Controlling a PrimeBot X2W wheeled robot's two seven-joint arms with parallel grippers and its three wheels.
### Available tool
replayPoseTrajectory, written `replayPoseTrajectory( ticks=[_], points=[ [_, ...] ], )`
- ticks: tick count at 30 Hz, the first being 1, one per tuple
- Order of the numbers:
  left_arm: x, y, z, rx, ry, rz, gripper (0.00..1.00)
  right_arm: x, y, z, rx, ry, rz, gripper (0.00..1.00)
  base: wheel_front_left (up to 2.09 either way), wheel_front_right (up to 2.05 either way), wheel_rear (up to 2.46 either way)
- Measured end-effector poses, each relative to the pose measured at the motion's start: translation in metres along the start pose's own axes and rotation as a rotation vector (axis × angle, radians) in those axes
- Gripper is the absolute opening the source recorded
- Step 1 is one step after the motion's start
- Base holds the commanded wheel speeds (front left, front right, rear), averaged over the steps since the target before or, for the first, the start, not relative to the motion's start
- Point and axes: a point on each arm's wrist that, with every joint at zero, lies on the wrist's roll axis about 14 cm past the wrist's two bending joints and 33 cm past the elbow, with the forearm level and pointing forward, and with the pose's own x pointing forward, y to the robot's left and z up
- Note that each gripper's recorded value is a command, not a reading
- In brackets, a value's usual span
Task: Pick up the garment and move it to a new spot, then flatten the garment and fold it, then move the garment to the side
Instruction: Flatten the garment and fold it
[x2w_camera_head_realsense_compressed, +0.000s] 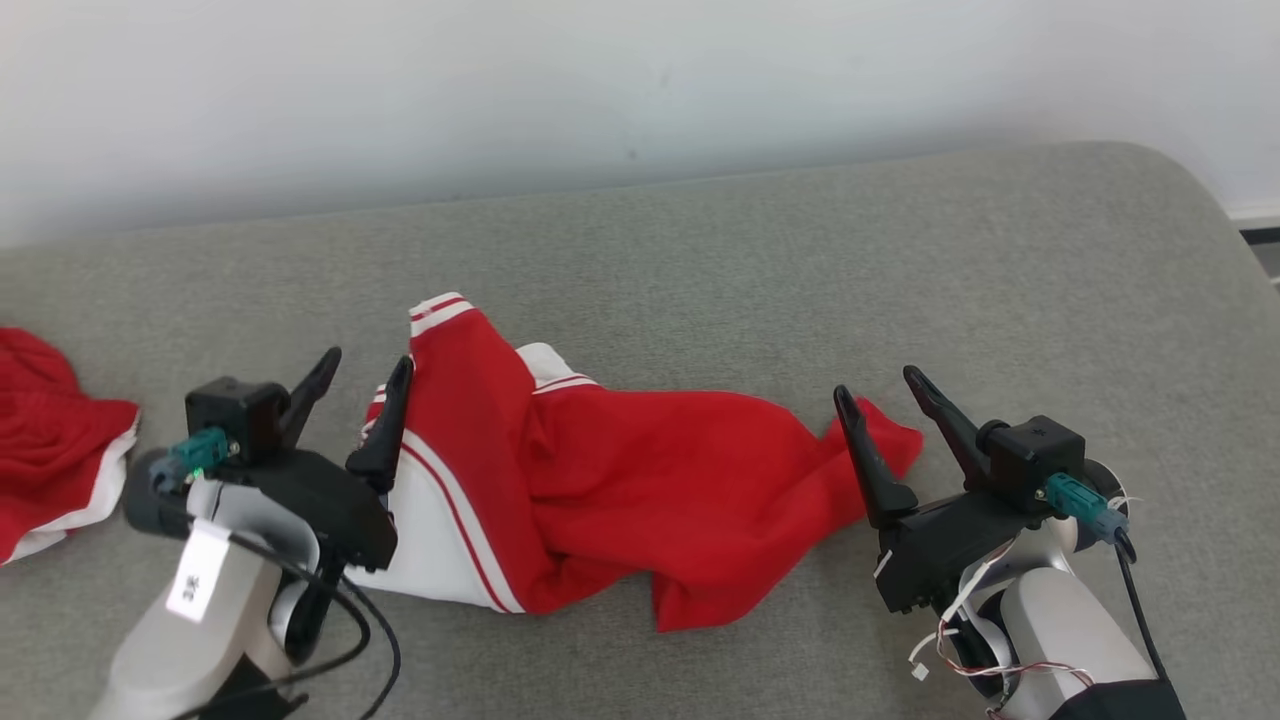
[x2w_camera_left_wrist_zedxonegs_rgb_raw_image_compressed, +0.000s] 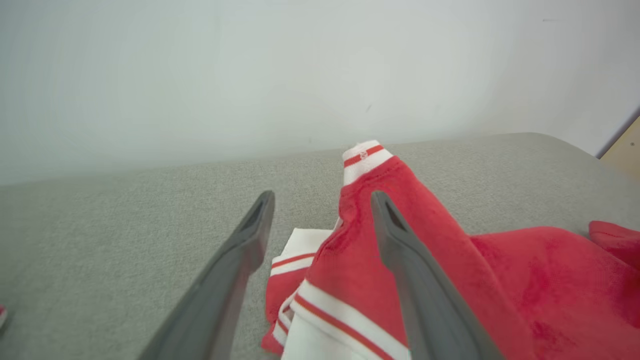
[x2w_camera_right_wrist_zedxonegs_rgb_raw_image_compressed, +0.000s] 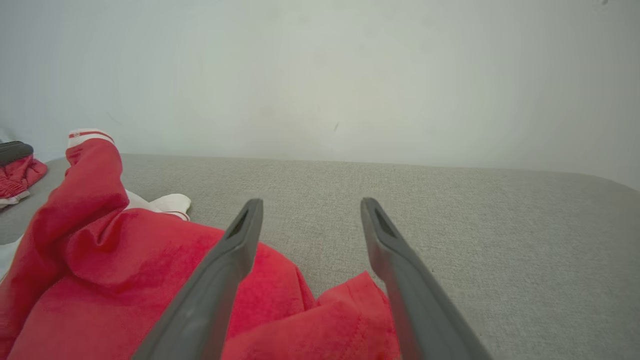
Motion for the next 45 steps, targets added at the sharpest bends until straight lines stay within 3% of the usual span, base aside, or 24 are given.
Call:
replayPoseTrajectory(
  ticks=[9,15,33,34,36,37,38,45],
  points=[
    [-0.037,0.007,-0.027,-0.024,0.046,0.057,1.0,0.002,0.016,-0.001,0.008,0.001,0.04,1.0,0.0,0.0,0.0],
    [-0.059,0.01,-0.06,-0.047,0.158,0.083,1.0,-0.001,0.022,0.001,0.01,-0.003,0.056,1.0,0.0,0.0,0.0],
    [-0.075,0.014,-0.091,-0.088,0.283,0.107,1.0,-0.001,0.02,-0.002,0.012,0.006,0.05,1.0,0.0,0.0,0.0],
    [-0.076,0.013,-0.092,-0.092,0.287,0.105,0.98,-0.001,0.019,-0.002,0.012,0.006,0.048,1.0,0.0,0.0,0.0],
    [-0.08,0.012,-0.096,-0.092,0.311,0.104,0.47,-0.001,0.019,-0.002,0.013,0.005,0.047,1.0,0.0,0.0,0.0],
    [-0.081,0.012,-0.097,-0.094,0.316,0.106,0.36,-0.001,0.019,-0.002,0.013,0.004,0.047,1.0,0.0,0.0,0.0],
    [-0.082,0.011,-0.097,-0.092,0.322,0.106,0.0,-0.001,0.02,-0.002,0.013,0.004,0.049,1.0,0.0,0.0,0.0],
    [-0.084,0.011,-0.083,-0.069,0.279,0.112,0.0,-0.002,0.024,-0.002,0.014,0.003,0.059,1.0,0.0,0.0,0.0]
  ],
)
